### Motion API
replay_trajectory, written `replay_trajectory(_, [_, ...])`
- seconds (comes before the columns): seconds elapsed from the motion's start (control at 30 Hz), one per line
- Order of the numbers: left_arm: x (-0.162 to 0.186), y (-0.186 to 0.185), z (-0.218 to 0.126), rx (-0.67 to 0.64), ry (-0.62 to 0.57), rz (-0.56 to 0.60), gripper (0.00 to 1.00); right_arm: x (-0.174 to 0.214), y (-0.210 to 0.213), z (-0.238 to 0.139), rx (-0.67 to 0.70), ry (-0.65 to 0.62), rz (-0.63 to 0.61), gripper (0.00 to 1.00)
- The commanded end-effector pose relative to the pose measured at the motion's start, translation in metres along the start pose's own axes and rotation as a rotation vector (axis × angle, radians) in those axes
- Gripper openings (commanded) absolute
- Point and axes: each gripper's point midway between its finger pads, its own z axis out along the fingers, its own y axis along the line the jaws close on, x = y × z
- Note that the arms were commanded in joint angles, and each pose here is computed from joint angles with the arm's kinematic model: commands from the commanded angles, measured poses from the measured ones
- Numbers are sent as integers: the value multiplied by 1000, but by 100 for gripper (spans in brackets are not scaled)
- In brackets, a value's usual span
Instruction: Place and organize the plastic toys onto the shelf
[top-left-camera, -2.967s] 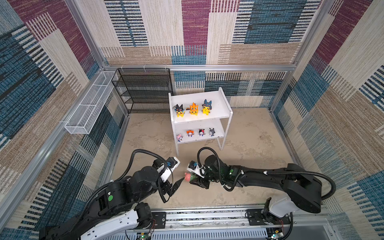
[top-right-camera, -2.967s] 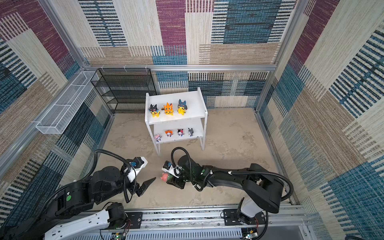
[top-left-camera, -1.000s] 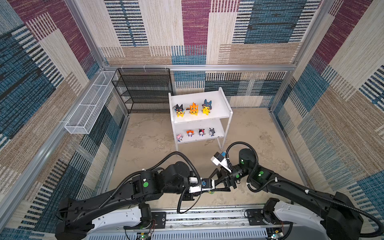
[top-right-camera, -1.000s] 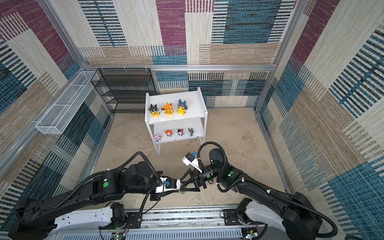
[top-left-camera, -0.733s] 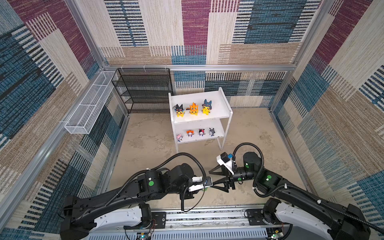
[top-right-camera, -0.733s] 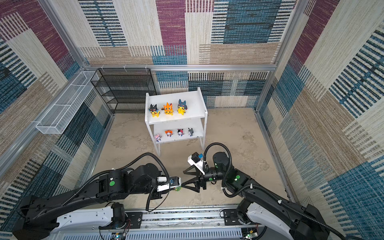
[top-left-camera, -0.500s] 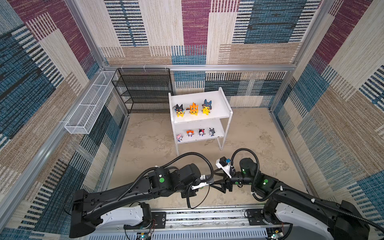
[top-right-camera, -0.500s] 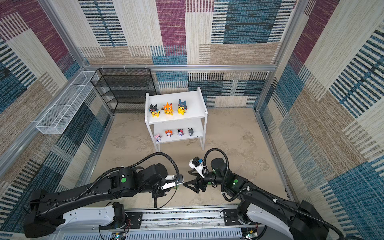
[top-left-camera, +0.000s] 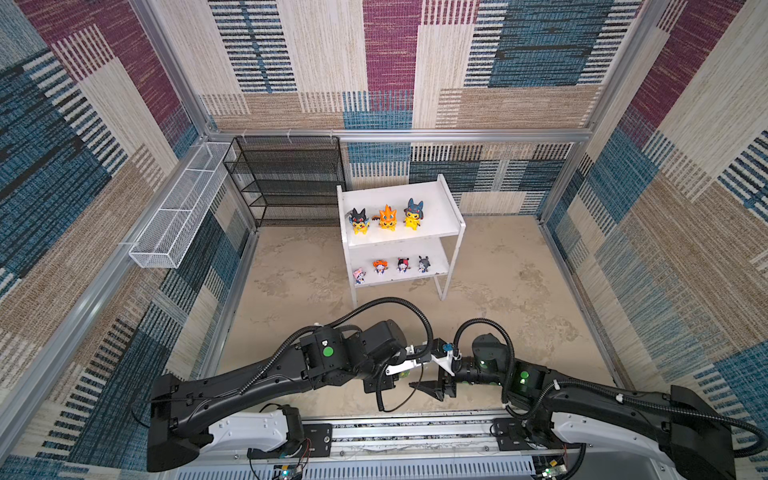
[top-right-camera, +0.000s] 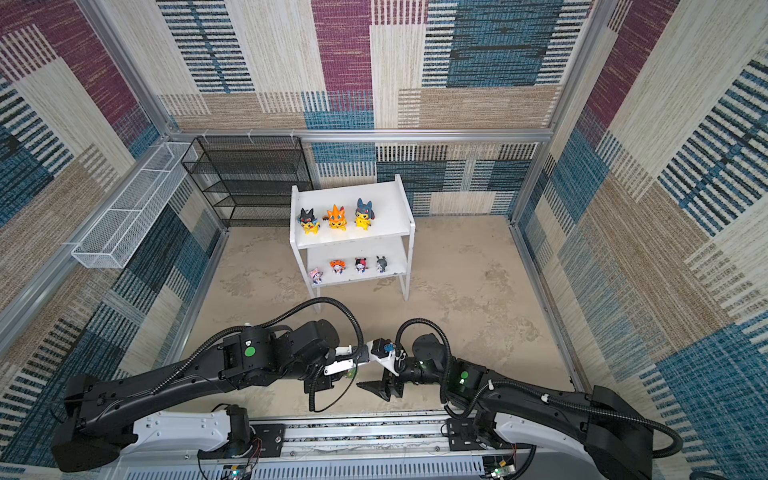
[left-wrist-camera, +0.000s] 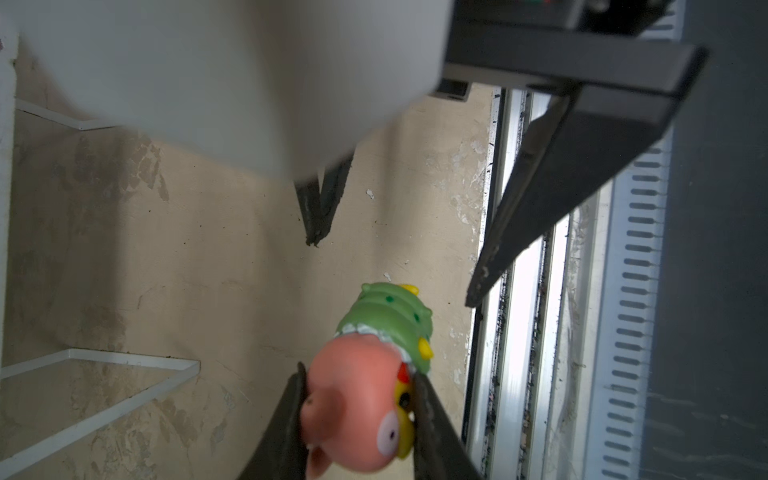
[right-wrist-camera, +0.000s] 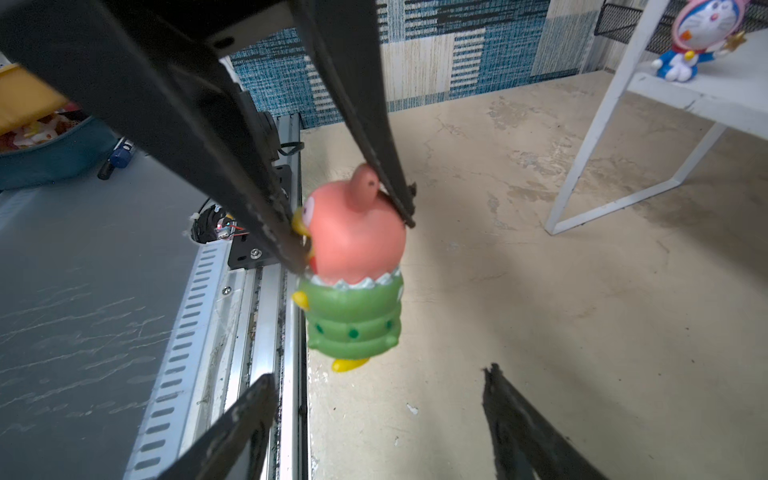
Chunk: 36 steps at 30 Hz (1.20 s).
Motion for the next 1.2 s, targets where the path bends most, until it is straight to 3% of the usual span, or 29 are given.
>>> replay_trajectory(0.0, [-2, -5, 0, 35, -4, -6, 11, -32, 6, 3, -27, -92, -89, 77])
replay_trajectory(0.27, [-3, -6, 3, 41, 3, 13, 11, -44, 13, 21, -34, -73, -110, 72])
replay_trajectory(0.4, [0, -2, 3, 16, 10, 4, 10, -44, 13, 20, -27, -83, -116, 77])
replay_trajectory(0.63, [-9, -7, -20, 43, -119, -34, 10, -51, 20, 4, -39, -157, -140, 84])
replay_trajectory(0.9, [-14, -10, -29, 66, -160, -49, 9, -66, 31, -5, -86, -209, -161, 86])
replay_trajectory(1.03, [-22, -8, -37, 58, -204, -50, 9, -69, 33, 0, -105, -201, -160, 83])
replay_trajectory(1.17, [-28, -8, -41, 63, -230, -53, 9, -70, 31, 4, -105, -199, -148, 68])
